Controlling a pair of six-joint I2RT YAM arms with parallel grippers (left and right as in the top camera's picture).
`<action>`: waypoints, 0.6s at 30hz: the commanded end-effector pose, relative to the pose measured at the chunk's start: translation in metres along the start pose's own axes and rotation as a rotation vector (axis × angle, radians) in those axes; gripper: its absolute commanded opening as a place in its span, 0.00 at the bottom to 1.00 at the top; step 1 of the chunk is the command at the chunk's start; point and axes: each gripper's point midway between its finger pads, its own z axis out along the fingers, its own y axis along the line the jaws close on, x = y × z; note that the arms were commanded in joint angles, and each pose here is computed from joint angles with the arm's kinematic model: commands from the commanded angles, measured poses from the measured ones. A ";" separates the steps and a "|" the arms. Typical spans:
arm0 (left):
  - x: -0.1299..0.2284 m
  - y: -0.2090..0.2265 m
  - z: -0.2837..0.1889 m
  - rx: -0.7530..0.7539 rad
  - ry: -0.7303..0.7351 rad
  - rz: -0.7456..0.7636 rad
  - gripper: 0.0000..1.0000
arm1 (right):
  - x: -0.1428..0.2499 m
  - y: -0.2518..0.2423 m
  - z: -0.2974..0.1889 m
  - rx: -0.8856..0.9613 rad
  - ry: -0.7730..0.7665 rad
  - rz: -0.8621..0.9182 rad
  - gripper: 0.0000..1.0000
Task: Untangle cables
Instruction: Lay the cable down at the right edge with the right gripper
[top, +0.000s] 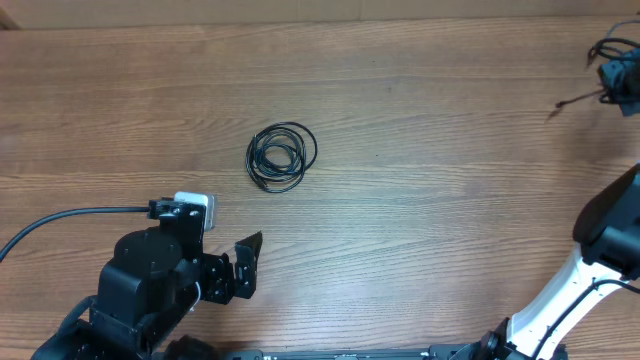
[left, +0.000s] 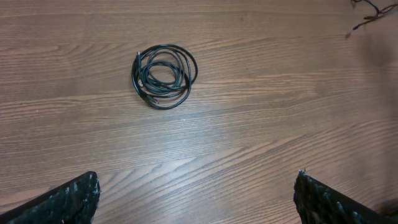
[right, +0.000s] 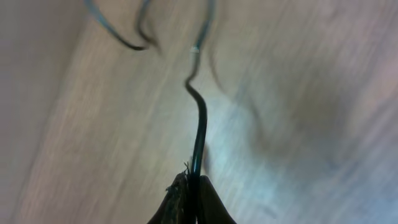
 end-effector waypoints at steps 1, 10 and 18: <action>0.000 0.002 0.001 -0.012 -0.002 0.020 0.99 | 0.000 0.029 -0.008 -0.077 -0.032 -0.026 0.04; 0.000 0.002 0.001 -0.012 -0.002 0.020 1.00 | 0.002 0.035 -0.009 -0.094 -0.037 -0.159 0.78; 0.000 0.002 0.001 -0.012 -0.002 0.020 0.99 | 0.028 0.018 0.000 -0.038 0.074 -0.200 0.88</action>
